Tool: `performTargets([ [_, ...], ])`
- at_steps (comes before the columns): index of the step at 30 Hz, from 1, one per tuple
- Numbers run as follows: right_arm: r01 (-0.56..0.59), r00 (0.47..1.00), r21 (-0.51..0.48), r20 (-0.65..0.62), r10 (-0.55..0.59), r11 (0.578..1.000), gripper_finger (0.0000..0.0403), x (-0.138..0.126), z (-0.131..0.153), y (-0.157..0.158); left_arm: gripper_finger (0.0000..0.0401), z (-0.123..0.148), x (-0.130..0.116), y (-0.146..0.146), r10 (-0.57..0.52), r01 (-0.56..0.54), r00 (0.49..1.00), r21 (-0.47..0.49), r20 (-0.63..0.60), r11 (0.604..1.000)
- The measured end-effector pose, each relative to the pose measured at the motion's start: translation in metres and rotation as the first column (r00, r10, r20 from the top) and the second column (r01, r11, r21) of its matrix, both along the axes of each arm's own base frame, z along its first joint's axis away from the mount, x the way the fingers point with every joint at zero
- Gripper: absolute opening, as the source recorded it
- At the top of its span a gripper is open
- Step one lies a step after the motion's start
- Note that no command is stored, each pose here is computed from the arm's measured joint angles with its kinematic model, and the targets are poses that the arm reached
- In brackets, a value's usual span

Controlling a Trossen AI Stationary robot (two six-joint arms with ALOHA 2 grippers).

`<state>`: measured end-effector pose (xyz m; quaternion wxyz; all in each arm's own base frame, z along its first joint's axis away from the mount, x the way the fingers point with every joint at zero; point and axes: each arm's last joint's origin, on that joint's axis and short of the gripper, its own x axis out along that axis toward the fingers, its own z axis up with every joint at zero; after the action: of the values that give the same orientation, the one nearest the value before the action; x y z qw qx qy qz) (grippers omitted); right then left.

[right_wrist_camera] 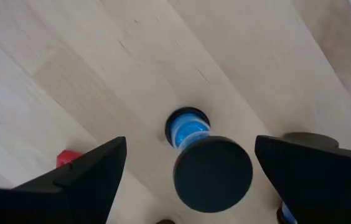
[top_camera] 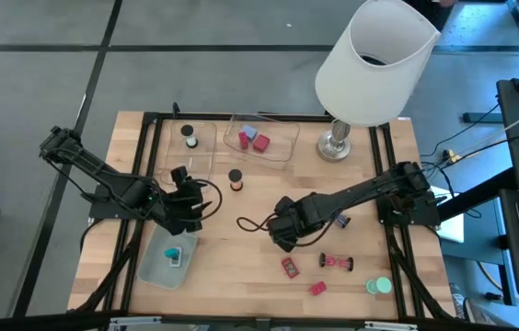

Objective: Pick & Place Office items
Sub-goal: Move the blue hourglass from the center to the top side of the table

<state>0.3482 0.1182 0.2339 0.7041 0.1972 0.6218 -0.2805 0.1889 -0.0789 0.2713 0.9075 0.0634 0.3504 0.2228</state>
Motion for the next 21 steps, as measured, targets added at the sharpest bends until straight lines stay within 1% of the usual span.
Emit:
performTargets([
  [7, -0.018, 0.999, -0.006, -0.035, 0.017, 1.000, 0.0359, -0.003, 0.001, -0.001, 0.0242, 0.000, 0.000, 0.000, -0.001, 0.001, 1.000, 0.000, -0.001, 1.000],
  [12, -0.005, 0.997, -0.003, -0.079, 0.004, 1.000, 0.0359, -0.009, -0.010, -0.002, 0.0242, 0.000, 0.000, 0.000, -0.001, 0.001, 1.000, 0.000, -0.001, 1.000],
  [16, 0.002, 0.996, 0.016, -0.088, 0.000, 1.000, 0.0359, -0.011, -0.020, -0.003, 0.0242, 0.000, 0.000, 0.000, -0.001, 0.001, 1.000, -0.001, -0.001, 1.000],
  [21, -0.009, 0.996, 0.019, -0.089, 0.010, 1.000, 0.0353, -0.011, -0.021, -0.002, 0.0242, 0.000, 0.000, 0.000, -0.001, 0.001, 1.000, 0.000, -0.001, 1.000],
])
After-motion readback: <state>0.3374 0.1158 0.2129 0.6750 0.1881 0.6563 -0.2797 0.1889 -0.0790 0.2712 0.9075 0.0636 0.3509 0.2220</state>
